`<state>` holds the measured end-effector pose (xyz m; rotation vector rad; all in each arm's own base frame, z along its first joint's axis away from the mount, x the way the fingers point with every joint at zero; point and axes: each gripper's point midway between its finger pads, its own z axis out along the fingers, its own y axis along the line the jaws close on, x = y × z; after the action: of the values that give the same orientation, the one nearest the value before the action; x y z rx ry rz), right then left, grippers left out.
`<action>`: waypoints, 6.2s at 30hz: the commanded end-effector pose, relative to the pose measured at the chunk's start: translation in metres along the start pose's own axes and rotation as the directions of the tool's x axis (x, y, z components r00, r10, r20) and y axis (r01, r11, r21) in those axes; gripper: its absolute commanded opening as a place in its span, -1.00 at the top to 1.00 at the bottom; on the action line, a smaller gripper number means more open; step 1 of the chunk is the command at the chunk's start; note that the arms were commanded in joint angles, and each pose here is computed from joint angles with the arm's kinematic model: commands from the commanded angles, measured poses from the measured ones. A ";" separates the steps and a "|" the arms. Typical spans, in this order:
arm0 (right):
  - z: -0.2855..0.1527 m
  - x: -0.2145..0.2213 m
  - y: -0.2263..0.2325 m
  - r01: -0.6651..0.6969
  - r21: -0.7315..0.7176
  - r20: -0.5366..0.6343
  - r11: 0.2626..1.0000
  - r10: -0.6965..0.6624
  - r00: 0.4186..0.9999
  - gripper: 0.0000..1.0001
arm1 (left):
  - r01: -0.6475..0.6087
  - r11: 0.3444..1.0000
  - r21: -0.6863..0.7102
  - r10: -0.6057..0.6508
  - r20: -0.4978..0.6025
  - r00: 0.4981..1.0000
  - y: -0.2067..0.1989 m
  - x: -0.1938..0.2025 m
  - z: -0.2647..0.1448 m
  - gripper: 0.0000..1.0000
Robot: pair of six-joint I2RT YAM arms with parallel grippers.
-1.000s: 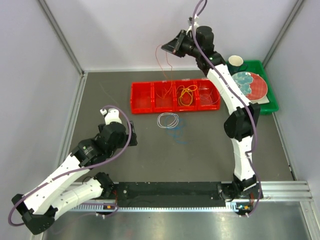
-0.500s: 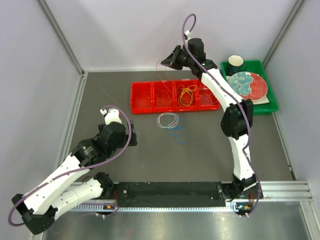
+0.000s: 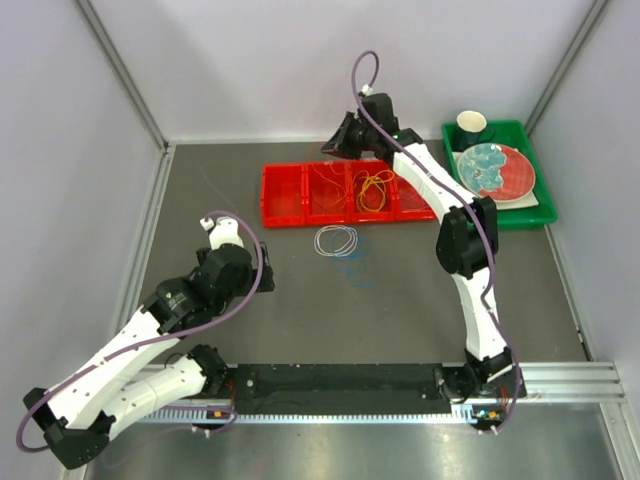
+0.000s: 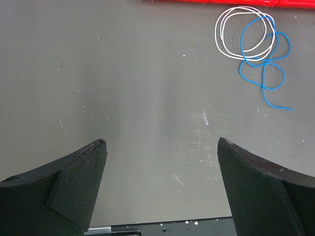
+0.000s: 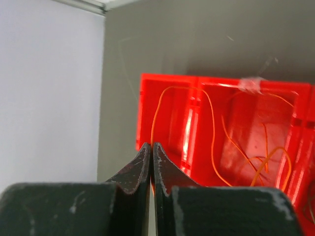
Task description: Untangle the cables
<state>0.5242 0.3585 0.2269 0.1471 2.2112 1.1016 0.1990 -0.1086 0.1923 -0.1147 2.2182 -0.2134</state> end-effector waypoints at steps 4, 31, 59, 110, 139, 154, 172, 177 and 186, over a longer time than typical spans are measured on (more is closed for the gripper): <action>-0.003 0.022 -0.026 -0.019 0.141 -0.028 0.990 0.023 0.999 1.00 | 0.017 1.000 -0.010 -0.017 0.028 0.999 0.002 -0.005 0.000 -0.95; 0.059 0.047 -0.046 0.010 0.146 -0.103 0.989 0.005 0.995 0.46 | -0.009 1.000 0.003 0.009 -0.004 1.000 -0.003 0.001 0.004 -0.94; -0.047 0.015 -0.053 0.178 0.410 -0.072 0.894 -0.163 0.984 -0.04 | 0.004 1.000 0.007 -0.004 0.014 1.000 -0.003 -0.001 0.004 -0.93; -0.024 0.040 -0.072 0.208 0.444 -0.143 0.872 -0.161 0.977 0.08 | -0.008 1.000 0.010 0.008 -0.007 1.000 -0.005 0.003 0.005 -0.92; -0.183 0.153 -0.124 0.192 0.524 -0.251 0.830 -0.065 0.966 0.18 | -0.301 0.938 0.174 0.328 -0.160 0.931 -0.136 0.005 0.150 -0.66; -0.226 0.161 -0.144 0.223 0.574 -0.250 0.788 -0.091 0.964 0.21 | -0.324 0.929 0.181 0.364 -0.278 0.889 -0.161 0.040 0.218 -0.37; -0.218 0.158 -0.139 0.228 0.559 -0.281 0.797 -0.077 0.957 0.22 | -0.299 0.946 0.127 0.323 -0.277 0.905 -0.149 0.032 0.256 -0.09; -0.207 0.155 -0.137 0.228 0.551 -0.294 0.803 -0.069 0.953 0.23 | -0.295 0.945 0.140 0.324 -0.301 0.897 -0.147 0.038 0.262 0.40; -0.193 0.152 -0.138 0.218 0.555 -0.294 0.803 -0.056 0.954 0.23 | -0.232 0.959 0.165 0.263 -0.203 0.943 -0.167 -0.033 0.211 1.00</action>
<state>0.2993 0.1882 0.1157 0.0948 2.7503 0.2997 0.3730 -0.2792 0.0354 0.3489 2.5508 -0.1288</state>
